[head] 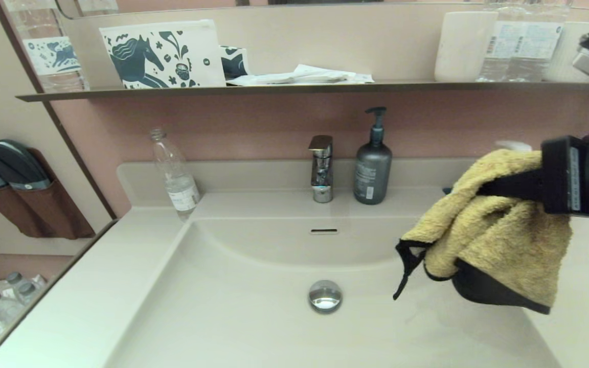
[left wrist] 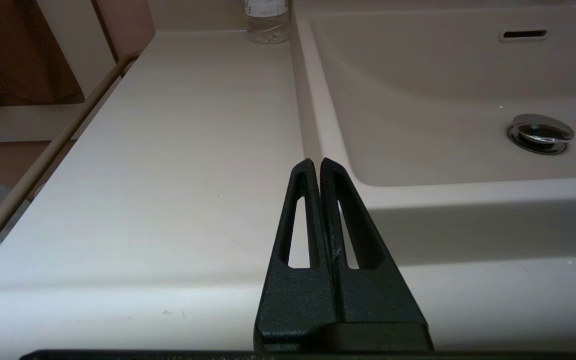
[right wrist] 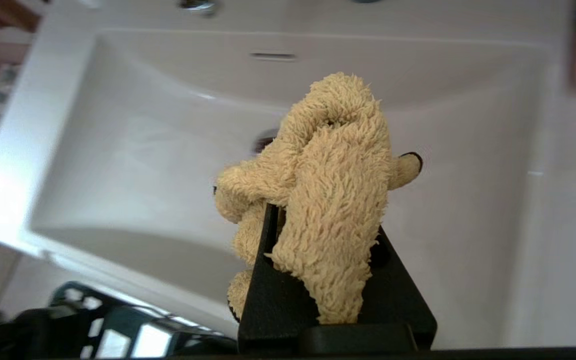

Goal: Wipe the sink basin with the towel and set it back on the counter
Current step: Wipe the sink

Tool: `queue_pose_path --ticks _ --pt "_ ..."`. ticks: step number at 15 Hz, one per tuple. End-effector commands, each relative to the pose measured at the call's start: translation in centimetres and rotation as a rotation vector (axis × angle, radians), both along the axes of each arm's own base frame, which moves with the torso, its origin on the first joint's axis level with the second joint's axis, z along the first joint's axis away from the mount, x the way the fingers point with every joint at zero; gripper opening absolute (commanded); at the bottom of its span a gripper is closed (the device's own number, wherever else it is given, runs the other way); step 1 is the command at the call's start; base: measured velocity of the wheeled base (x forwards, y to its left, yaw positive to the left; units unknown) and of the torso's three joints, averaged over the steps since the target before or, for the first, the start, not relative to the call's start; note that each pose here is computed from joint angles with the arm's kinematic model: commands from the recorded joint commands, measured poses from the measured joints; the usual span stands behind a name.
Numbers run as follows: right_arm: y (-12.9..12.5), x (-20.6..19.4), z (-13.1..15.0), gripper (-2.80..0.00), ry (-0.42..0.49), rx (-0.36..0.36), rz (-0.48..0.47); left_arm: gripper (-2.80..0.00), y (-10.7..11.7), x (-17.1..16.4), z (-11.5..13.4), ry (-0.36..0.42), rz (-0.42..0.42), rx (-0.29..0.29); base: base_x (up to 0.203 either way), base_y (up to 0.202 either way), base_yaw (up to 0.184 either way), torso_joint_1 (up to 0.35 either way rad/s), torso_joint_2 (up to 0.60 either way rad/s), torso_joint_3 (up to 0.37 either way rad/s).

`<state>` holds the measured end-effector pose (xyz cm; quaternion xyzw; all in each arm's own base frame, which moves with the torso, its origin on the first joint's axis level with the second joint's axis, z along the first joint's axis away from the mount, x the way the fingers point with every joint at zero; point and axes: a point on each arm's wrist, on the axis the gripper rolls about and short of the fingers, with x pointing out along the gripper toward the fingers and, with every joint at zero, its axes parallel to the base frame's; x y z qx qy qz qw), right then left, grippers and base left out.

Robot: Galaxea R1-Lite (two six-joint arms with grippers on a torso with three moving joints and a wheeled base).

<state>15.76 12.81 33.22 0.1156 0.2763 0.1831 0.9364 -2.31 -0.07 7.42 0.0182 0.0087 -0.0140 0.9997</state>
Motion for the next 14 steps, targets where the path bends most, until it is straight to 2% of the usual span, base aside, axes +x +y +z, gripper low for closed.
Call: queue_pose_path --ticks 1,10,12,14 --pt "4.5 1.9 -1.1 -2.80 0.061 -0.008 0.054 -2.80 0.0 0.0 0.0 0.002 0.000 0.000 0.000 0.000 0.000 0.000 0.00 0.000" --pt "17.7 4.9 -6.1 -2.80 0.141 -0.023 0.114 -2.80 0.0 0.0 0.0 0.002 0.000 0.000 0.000 0.000 0.000 0.000 0.00 0.000" --pt "20.7 6.0 -7.9 -2.80 0.140 -0.042 0.115 -2.80 0.0 0.0 0.0 0.002 0.000 0.000 0.000 0.000 0.000 0.000 0.00 0.000" --pt "24.1 6.5 -10.9 -2.80 0.140 -0.077 0.127 -2.80 0.0 0.0 0.0 0.002 0.000 0.000 0.000 0.000 0.000 0.000 0.00 0.000"
